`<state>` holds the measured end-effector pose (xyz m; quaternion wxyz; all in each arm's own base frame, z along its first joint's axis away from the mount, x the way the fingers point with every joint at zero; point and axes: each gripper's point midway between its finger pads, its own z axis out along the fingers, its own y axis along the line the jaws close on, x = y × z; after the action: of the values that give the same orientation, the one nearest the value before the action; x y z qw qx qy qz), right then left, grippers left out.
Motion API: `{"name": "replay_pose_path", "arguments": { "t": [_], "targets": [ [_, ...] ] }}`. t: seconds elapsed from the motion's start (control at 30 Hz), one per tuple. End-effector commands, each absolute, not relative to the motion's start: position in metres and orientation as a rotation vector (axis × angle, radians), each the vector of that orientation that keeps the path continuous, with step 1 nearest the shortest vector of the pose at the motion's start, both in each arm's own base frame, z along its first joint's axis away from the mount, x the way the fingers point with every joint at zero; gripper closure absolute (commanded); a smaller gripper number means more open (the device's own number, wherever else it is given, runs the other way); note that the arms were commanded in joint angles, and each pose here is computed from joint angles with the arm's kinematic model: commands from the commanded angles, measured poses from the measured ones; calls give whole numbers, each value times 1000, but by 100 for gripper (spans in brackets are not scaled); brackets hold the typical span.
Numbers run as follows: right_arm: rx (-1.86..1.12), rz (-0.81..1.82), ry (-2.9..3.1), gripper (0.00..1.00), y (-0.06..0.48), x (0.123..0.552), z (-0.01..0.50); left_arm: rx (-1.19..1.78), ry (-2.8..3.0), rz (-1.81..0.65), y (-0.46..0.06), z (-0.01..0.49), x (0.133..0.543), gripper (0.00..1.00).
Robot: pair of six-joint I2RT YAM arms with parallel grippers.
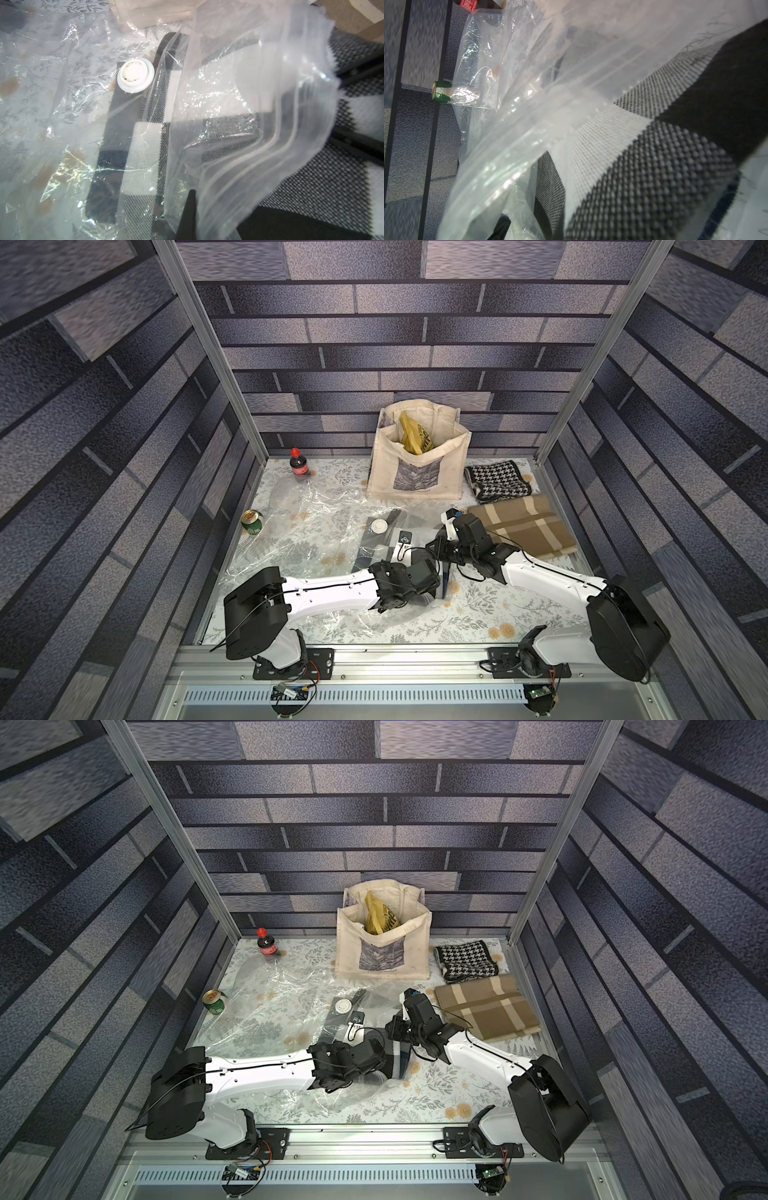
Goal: Take the scarf out of the vacuum bag
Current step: Take out the scarf from the vacuum bag.
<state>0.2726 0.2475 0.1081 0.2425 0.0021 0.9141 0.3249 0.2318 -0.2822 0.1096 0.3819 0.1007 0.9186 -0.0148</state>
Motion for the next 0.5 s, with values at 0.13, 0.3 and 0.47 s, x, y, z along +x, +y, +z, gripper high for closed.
{"name": "replay_pose_path", "arguments": {
  "t": [0.13, 0.3, 0.47],
  "targets": [
    [144, 646, 2630, 100, 183, 258, 103, 339, 2382, 11, -298, 104, 237, 100],
    [200, 444, 2706, 100, 135, 250, 98, 343, 2398, -11, -305, 100, 239, 100],
    [175, 235, 2774, 100, 107, 252, 95, 348, 2416, -11, -308, 95, 241, 100]
  ]
}}
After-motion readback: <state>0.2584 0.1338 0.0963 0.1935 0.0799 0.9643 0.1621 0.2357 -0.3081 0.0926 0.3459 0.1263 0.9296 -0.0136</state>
